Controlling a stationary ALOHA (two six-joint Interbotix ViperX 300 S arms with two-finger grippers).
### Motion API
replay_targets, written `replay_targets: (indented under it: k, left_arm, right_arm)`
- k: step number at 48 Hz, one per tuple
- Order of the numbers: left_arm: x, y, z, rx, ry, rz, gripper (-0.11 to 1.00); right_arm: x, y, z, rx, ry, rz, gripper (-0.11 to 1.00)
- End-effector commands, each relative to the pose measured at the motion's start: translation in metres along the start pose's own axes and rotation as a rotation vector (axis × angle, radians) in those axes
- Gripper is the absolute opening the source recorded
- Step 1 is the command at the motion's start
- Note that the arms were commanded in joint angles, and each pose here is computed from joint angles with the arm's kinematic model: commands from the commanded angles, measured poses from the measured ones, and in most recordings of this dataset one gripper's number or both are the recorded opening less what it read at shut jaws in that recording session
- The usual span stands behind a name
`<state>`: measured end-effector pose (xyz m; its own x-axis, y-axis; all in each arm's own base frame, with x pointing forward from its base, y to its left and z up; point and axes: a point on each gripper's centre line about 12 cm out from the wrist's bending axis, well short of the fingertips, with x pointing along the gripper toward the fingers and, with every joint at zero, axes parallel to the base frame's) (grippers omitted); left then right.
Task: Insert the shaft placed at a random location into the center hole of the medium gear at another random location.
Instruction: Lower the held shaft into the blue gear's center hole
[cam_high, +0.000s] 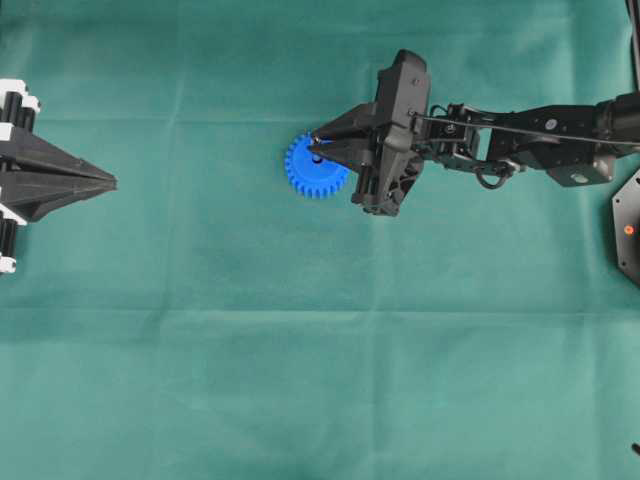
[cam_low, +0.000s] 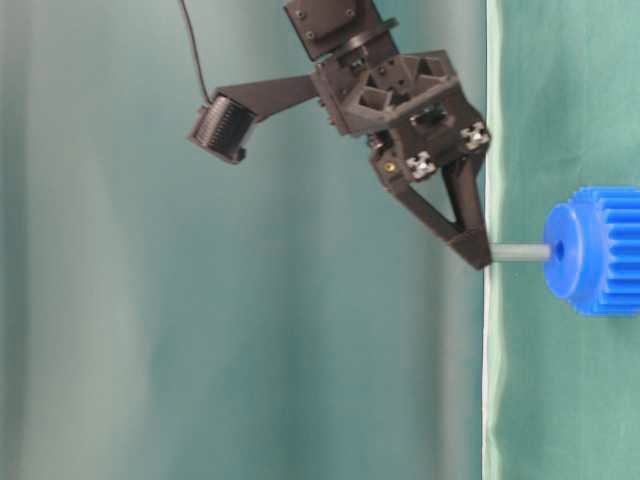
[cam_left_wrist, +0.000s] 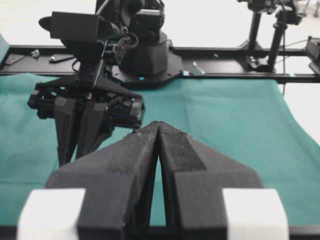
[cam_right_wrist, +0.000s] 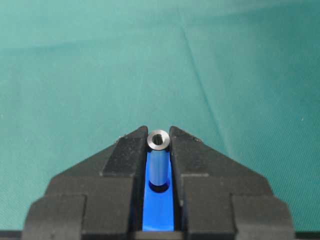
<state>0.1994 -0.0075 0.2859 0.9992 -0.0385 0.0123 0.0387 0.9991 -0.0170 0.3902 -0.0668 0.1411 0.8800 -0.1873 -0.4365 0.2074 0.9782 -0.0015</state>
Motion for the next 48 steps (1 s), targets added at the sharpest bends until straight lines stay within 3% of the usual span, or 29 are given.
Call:
replay_targets:
  k: [1, 48]
  left_arm:
    - [0.003, -0.001, 0.008, 0.001, -0.02, -0.003, 0.0]
    - [0.003, 0.0, 0.008, 0.0, -0.018, -0.002, 0.0]
  right_arm:
    - [0.001, -0.002, 0.01, -0.014, -0.035, -0.005, 0.13]
    - [0.02, -0.002, -0.018, -0.012, 0.026, -0.01, 0.13]
